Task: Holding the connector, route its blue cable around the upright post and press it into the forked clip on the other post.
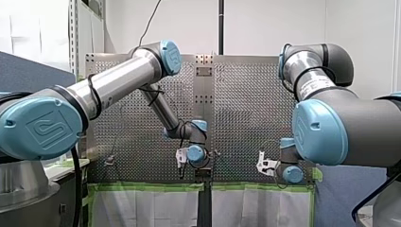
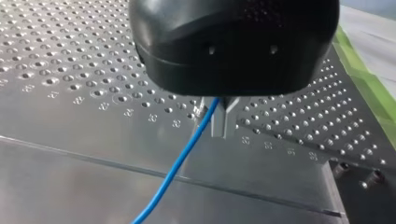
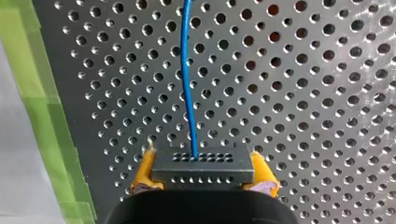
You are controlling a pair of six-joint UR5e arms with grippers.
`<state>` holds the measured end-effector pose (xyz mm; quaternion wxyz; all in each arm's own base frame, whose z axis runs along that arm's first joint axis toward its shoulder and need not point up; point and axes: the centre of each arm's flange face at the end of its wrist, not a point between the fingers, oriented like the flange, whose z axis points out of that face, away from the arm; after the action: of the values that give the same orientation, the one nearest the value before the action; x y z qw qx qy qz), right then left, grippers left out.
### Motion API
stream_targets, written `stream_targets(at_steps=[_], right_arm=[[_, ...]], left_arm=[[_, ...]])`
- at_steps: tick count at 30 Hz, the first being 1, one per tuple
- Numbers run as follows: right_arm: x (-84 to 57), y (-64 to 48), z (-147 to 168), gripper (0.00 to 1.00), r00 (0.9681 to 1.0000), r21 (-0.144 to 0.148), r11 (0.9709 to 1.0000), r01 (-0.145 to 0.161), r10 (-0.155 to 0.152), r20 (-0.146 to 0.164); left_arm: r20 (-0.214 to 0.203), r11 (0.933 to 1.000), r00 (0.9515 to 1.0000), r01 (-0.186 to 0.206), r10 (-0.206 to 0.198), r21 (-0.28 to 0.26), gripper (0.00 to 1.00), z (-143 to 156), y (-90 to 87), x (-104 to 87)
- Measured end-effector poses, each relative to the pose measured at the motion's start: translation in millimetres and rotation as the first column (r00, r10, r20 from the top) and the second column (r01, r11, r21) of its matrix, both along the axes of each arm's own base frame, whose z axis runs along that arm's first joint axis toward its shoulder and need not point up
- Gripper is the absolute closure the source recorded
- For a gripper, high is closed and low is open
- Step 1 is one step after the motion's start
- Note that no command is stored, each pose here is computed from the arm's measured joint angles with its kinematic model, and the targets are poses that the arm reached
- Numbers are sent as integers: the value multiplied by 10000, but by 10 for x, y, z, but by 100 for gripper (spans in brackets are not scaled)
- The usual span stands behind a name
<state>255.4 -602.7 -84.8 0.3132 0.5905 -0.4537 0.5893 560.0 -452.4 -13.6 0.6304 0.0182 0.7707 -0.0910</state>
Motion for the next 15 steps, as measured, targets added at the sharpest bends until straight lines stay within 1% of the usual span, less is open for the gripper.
stream_targets(at_steps=[4,5,6,8,9,10,11,12,14,15], right_arm=[[-7,-5,-6,100,10000,66,10000,6,-6,-16],[-10,-6,-7,100,10000,75,10000,9,-9,-17],[-11,-6,-8,100,10000,81,10000,10,-10,-19],[-13,-5,-9,100,10000,96,10000,11,-11,-21],[-13,-4,-10,100,10000,106,9999,11,-11,-22],[-15,-3,-11,100,10000,118,9999,13,-13,-25],[-18,-3,-12,100,10000,133,9999,17,-17,-32],[-19,-2,-14,100,10000,145,9999,18,-17,-37],[-18,2,-18,100,10000,166,9999,15,-14,-57],[-19,4,-21,100,10000,178,9998,14,-13,-64]], left_arm=[[-73,10000,10000,32,-31,65,98,-4,3,-8],[-104,9999,9999,48,-47,100,95,-7,4,-12],[-149,9998,9999,67,-65,172,95,-10,5,-19],[-238,9994,9997,101,-92,341,87,-17,7,-35],[-316,9987,9994,126,-110,495,87,-23,10,-50],[-376,9980,9992,136,-113,625,84,-26,15,-60],[-429,9971,9990,132,-100,755,78,-30,23,-68],[-501,9957,9987,113,-67,922,78,-37,35,-78],[-588,9938,9983,62,3,1108,65,-45,53,-89],[-657,9925,9978,16,65,1225,65,-49,68,-97]])
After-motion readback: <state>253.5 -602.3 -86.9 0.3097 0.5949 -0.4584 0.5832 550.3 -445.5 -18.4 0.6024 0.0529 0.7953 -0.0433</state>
